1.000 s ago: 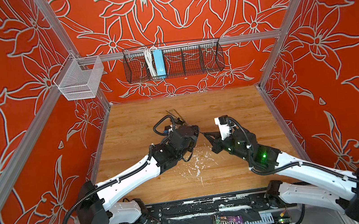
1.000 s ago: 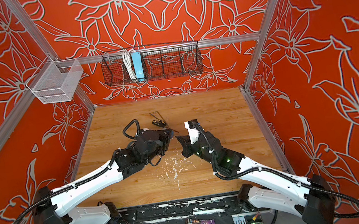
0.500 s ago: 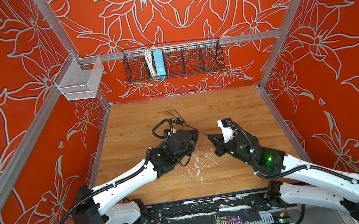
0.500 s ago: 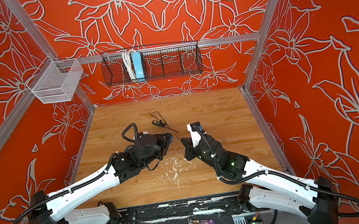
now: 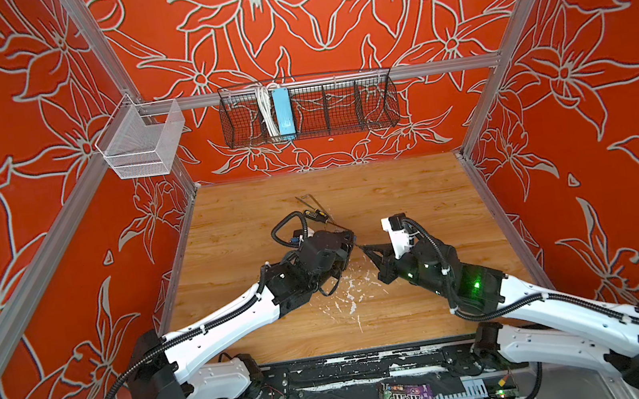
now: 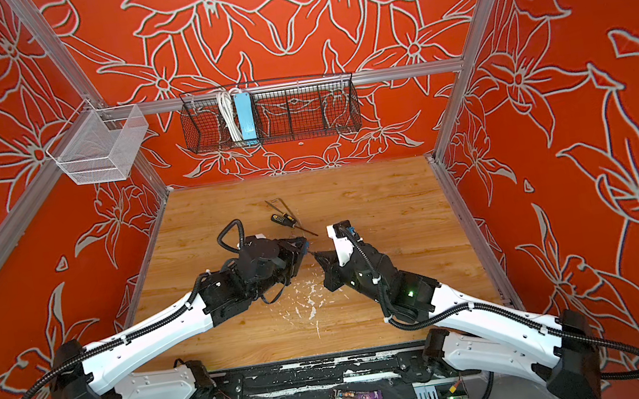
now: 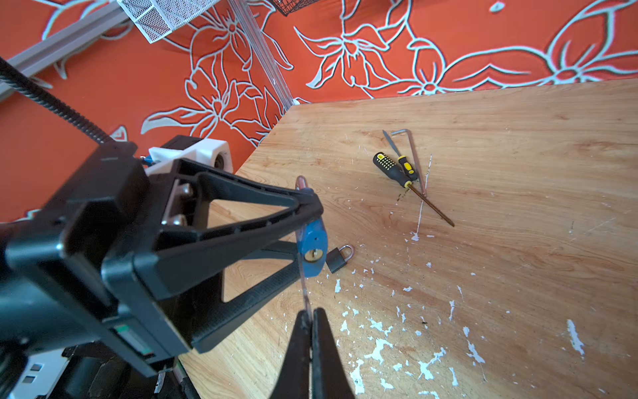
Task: Unlock with the key
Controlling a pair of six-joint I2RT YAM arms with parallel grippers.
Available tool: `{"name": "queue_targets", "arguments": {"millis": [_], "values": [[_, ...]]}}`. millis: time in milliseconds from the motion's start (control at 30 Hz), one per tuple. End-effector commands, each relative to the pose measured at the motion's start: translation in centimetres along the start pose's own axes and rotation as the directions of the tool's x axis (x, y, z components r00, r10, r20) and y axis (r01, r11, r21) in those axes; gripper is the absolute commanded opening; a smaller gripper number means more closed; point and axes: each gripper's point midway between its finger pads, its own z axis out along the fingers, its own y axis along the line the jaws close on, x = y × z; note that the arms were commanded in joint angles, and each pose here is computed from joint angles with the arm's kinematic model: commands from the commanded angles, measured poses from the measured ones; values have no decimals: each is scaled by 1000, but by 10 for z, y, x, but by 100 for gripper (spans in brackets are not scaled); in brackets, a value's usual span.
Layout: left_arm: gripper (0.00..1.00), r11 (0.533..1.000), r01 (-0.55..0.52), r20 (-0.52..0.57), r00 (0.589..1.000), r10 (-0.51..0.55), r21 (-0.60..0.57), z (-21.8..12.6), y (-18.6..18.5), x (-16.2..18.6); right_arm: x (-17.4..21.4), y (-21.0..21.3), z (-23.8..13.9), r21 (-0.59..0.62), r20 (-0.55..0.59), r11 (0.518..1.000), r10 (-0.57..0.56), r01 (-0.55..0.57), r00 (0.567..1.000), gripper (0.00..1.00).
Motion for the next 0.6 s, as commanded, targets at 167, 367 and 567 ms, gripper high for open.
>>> {"name": "queue_targets", "arguments": {"millis": [167, 367, 567], "values": [[0, 998, 22, -19, 1000, -21, 54, -3, -13, 4, -6, -7, 3, 54, 36, 998, -10, 8, 999, 0], [0, 998, 20, -14, 1000, -19, 61, -5, -16, 3, -4, -14, -2, 76, 42, 997, -20, 16, 999, 0], [0, 998, 21, -15, 1000, -20, 57, -4, -14, 4, -1, -17, -7, 75, 40, 997, -23, 20, 999, 0]]}}
